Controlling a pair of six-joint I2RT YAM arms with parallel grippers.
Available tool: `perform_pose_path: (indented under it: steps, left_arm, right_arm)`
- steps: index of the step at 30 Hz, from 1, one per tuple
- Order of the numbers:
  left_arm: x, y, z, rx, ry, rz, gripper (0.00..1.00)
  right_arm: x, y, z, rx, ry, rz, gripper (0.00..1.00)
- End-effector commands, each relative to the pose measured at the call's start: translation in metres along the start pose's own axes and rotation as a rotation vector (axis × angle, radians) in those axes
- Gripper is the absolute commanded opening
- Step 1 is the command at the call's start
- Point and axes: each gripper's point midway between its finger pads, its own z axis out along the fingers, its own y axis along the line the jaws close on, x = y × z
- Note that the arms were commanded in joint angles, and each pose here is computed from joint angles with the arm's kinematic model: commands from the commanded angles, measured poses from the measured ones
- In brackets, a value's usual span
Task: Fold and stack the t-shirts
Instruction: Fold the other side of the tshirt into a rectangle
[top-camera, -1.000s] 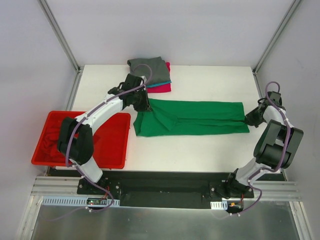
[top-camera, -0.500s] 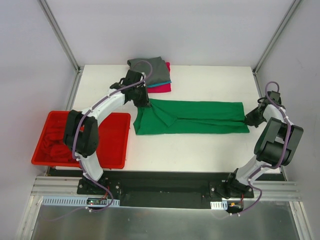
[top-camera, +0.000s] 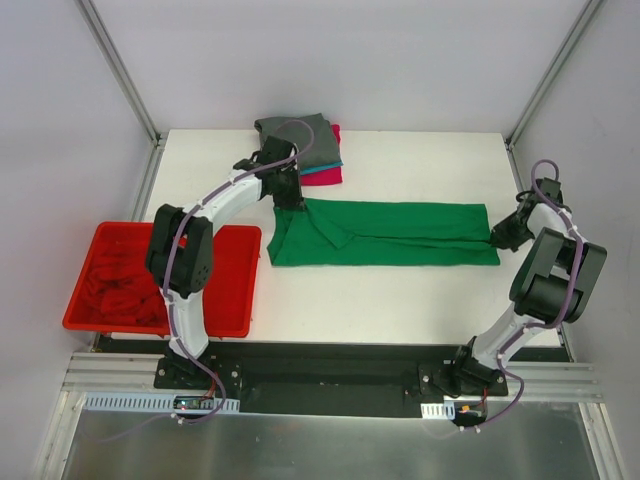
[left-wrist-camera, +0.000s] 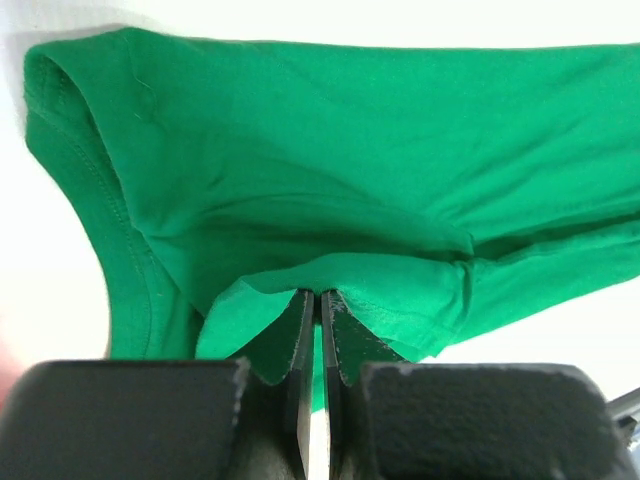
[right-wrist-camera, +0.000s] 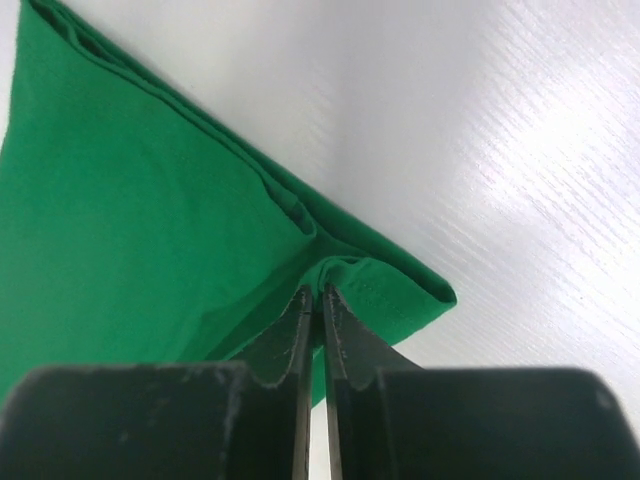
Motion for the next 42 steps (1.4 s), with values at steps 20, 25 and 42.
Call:
perform_pose_path:
  steps: [20, 25, 42]
  left_arm:
    - [0.008, -0.017, -0.035, 0.055, 0.002, 0.001, 0.99]
    - [0.041, -0.035, -0.043, 0.159, 0.050, 0.023, 0.99]
    - [0.072, -0.037, -0.034, 0.236, 0.121, -0.001, 0.99]
  right_arm:
    - [-0.006, 0.030, -0.070, -0.156, -0.114, -0.244, 0.96]
    - [0.050, 0.060, -0.073, -0.301, -0.047, -0.362, 0.96]
    - [0.019, 0.115, -0.003, -0.226, -0.055, -0.375, 0.96]
